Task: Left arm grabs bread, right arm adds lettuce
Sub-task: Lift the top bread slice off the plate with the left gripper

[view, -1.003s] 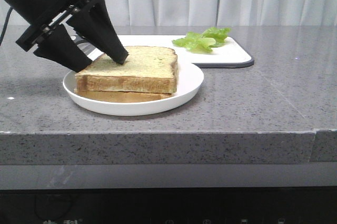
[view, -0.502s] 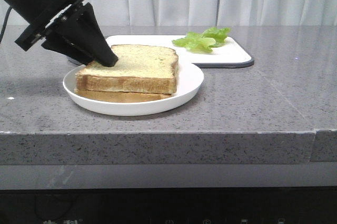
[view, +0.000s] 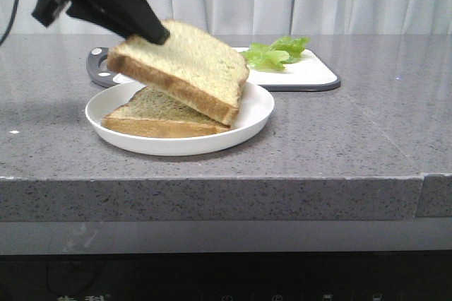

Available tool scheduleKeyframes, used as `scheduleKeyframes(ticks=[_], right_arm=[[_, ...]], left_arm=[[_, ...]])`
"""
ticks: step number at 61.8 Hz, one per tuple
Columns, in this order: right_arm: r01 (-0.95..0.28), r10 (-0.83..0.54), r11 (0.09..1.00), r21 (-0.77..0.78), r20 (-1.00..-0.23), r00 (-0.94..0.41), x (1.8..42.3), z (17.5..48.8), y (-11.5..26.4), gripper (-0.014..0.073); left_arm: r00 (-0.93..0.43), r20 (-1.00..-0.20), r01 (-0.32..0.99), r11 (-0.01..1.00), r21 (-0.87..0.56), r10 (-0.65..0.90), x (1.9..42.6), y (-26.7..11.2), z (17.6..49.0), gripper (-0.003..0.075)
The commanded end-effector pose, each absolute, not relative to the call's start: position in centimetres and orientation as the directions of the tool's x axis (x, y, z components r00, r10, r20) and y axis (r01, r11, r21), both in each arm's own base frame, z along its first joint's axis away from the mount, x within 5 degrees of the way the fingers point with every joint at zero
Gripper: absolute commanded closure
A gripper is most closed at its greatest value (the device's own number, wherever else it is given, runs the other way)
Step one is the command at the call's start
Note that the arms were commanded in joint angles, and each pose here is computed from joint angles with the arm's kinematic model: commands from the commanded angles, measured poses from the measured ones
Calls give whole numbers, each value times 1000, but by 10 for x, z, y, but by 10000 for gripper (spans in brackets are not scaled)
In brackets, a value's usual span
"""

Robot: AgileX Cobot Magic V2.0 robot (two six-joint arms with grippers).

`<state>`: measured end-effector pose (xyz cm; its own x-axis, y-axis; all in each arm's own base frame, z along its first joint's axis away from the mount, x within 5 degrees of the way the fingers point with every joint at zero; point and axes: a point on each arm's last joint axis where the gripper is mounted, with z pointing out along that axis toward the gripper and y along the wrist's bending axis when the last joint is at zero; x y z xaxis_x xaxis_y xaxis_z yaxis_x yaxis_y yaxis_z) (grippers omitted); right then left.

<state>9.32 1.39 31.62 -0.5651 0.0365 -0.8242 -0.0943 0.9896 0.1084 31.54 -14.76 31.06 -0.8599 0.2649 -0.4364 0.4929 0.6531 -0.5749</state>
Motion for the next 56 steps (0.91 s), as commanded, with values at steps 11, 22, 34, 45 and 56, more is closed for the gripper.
scheduleKeyframes(ticks=[11,22,34,45,56], right_arm=[[-98,46,990,104,-880,-473,99,333,13,200],[-98,51,990,106,-889,-454,100,335,13,200],[-107,123,976,190,-885,-449,106,333,18,200],[-106,143,969,223,-858,-494,141,336,22,200],[-88,143,972,217,-848,-510,196,349,24,200]], left_arm=[[-780,-607,555,618,-557,154,272,-119,385,741],[-776,-626,502,672,-545,72,243,-86,388,741],[-786,-618,444,714,-541,20,215,-64,371,741],[-776,-631,441,721,-534,8,209,-63,369,741],[-776,-631,441,717,-539,3,209,-64,370,741]])
